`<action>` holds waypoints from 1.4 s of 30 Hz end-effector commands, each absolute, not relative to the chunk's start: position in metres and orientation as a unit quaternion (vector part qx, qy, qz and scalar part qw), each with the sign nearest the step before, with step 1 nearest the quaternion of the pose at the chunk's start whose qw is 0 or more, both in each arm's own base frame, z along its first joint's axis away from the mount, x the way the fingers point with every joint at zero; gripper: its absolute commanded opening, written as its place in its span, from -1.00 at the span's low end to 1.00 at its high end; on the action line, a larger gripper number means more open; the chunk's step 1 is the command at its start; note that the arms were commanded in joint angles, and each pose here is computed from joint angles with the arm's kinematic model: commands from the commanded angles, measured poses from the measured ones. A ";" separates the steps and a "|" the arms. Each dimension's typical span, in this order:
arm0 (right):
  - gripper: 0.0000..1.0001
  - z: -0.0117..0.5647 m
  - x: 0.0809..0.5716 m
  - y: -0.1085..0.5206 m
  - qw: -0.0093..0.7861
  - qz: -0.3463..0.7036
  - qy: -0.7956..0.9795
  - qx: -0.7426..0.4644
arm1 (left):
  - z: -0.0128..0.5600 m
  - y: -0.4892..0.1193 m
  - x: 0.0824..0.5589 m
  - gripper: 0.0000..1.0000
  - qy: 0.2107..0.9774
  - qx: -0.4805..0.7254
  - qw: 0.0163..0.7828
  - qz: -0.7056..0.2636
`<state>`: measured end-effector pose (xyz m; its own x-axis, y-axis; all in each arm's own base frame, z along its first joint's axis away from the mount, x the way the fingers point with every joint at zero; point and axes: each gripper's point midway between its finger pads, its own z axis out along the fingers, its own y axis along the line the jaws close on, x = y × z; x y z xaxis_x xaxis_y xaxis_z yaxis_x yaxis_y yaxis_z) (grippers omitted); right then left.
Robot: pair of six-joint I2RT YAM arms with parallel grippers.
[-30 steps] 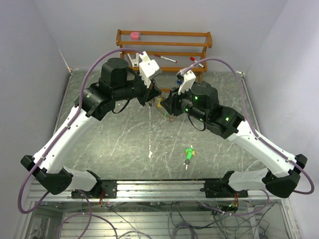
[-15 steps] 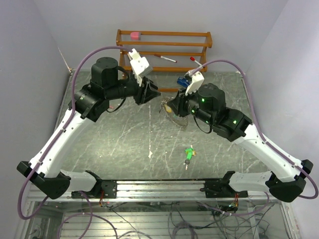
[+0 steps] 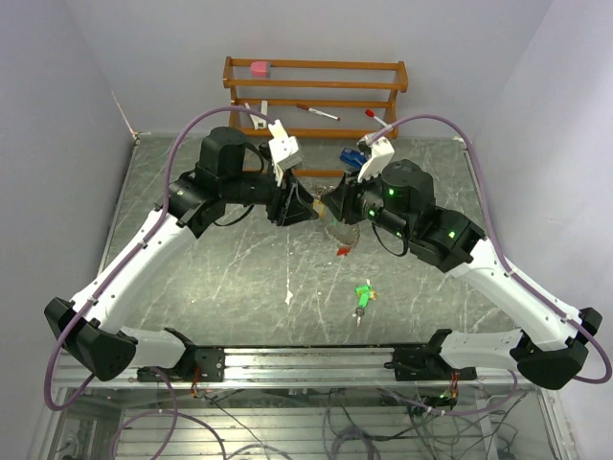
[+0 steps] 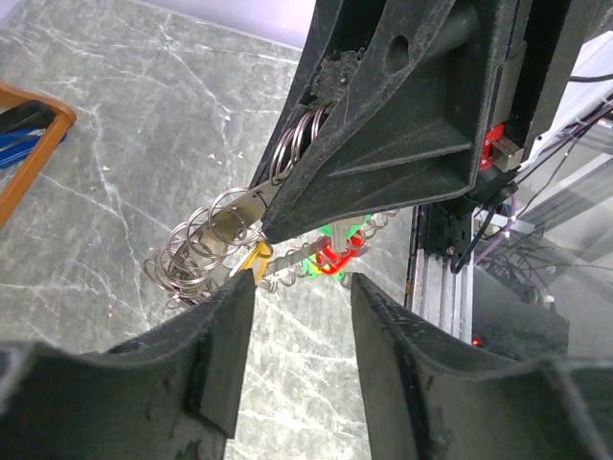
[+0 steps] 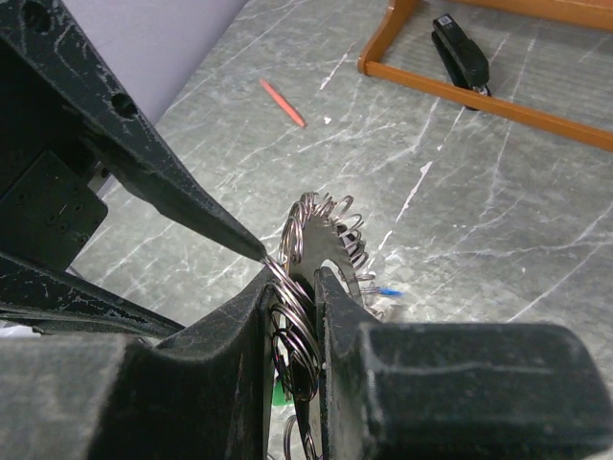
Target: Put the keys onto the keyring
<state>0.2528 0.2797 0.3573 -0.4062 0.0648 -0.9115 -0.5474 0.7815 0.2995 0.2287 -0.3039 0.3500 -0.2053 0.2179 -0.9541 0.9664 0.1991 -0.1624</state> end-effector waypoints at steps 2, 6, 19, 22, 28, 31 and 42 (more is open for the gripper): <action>-1.00 0.394 0.249 0.284 0.548 0.337 0.752 -0.142 | 0.359 -0.308 0.226 0.16 0.618 0.478 0.444 -0.439; -1.00 0.403 0.244 0.288 0.547 0.358 0.743 -0.146 | 0.354 -0.308 0.232 0.21 0.620 0.487 0.449 -0.420; -1.00 0.418 0.232 0.299 0.533 0.403 0.727 -0.158 | 0.352 -0.309 0.234 0.21 0.610 0.510 0.456 -0.400; -1.00 0.421 0.231 0.299 0.534 0.406 0.725 -0.156 | 0.354 -0.310 0.234 0.11 0.606 0.512 0.456 -0.403; -1.00 0.423 0.229 0.300 0.533 0.412 0.723 -0.156 | 0.359 -0.313 0.235 -0.10 0.603 0.508 0.458 -0.411; -1.00 0.421 0.229 0.302 0.529 0.416 0.723 -0.158 | 0.363 -0.315 0.235 -0.04 0.601 0.505 0.459 -0.417; -1.00 0.420 0.230 0.298 0.534 0.406 0.725 -0.155 | 0.364 -0.312 0.233 -0.78 0.599 0.510 0.461 -0.411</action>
<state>0.2369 0.2996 0.3800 -0.4423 0.1273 -0.8878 -0.6208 0.6710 0.4055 0.2339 -0.3090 0.3469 -0.1118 0.2603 -0.9590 0.9842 0.1627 -0.0705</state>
